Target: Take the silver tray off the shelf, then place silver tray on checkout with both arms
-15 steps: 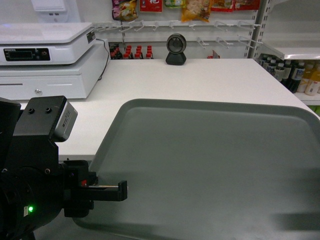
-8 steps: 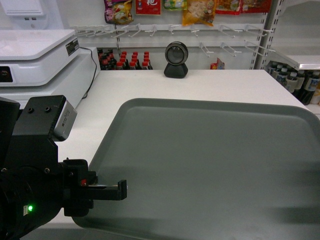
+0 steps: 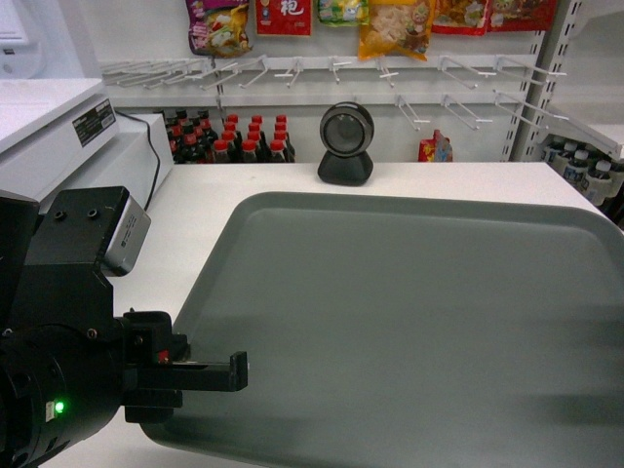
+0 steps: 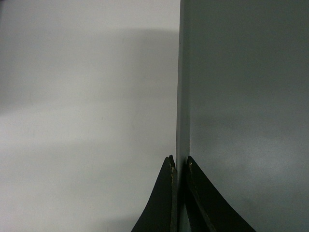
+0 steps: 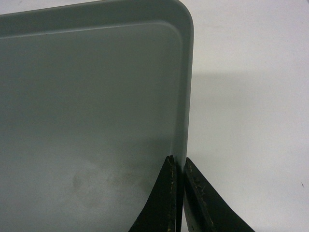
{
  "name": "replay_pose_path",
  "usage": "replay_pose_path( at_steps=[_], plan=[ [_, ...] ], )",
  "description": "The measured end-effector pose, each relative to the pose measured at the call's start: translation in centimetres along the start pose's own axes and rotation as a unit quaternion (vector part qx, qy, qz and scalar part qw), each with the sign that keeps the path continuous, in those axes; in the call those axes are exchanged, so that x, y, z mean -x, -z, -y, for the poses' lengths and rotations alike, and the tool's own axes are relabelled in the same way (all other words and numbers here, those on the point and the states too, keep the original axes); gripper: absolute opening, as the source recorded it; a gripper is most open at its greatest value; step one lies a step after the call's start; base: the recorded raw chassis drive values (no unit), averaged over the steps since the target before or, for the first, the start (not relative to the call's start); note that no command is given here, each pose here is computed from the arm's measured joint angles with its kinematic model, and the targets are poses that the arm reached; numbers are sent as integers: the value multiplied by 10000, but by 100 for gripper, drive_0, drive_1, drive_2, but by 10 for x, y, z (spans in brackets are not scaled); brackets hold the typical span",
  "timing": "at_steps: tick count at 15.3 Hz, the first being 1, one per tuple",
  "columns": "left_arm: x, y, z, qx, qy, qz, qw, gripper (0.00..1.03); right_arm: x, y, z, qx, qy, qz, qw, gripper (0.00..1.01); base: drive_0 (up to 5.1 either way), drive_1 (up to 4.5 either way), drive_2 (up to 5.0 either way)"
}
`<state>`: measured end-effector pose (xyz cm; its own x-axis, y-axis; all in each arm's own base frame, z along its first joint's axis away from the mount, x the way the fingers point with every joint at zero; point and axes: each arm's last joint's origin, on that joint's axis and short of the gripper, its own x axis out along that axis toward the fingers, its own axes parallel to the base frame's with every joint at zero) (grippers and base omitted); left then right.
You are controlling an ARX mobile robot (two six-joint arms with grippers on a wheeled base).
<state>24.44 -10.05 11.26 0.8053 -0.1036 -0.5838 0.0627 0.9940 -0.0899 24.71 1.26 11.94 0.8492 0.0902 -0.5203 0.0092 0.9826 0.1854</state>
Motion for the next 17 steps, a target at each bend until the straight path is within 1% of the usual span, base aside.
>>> replay_pose_path(
  at_steps=[2,8,9,10,11,12,13,14,15,16,17],
  plan=[
    [0,0,0,0,11,-3,10000,3,0,0,0,0,0,0,10000,3,-12,416,-441],
    [0,-2,1,6,8,34,10000,3,0,-1,0,0,-3,27,10000,3,-2,19,-22],
    [-2,-1,1,-70,-156,-8,9999,3,0,-1,0,16,-5,9,10000,3,0,0,0],
    [-8,-2,2,-133,-260,-20,9996,3,-4,-1,-1,223,64,-13,9997,3,0,0,0],
    [-18,-7,2,-63,-253,-133,9996,3,-13,-6,0,400,65,-81,9991,3,0,0,0],
    [-53,-26,-2,375,60,-256,9990,3,-54,-29,10,349,-180,-281,9988,3,0,0,0],
    [-90,-37,-5,606,203,-435,9970,3,-98,-43,15,321,-298,-378,9983,3,0,0,0],
    [-106,-39,-5,690,206,-500,9962,3,-118,-44,17,365,-325,-409,9980,3,0,0,0],
    [-118,-37,-5,726,157,-608,9954,3,-135,-41,19,399,-335,-449,9976,3,0,0,0],
    [-122,-30,-5,703,75,-721,9949,3,-143,-35,20,399,-311,-555,9972,3,0,0,0],
    [-126,-21,-3,647,3,-851,9943,3,-149,-24,19,408,-280,-726,9961,3,0,0,0]
  ],
)
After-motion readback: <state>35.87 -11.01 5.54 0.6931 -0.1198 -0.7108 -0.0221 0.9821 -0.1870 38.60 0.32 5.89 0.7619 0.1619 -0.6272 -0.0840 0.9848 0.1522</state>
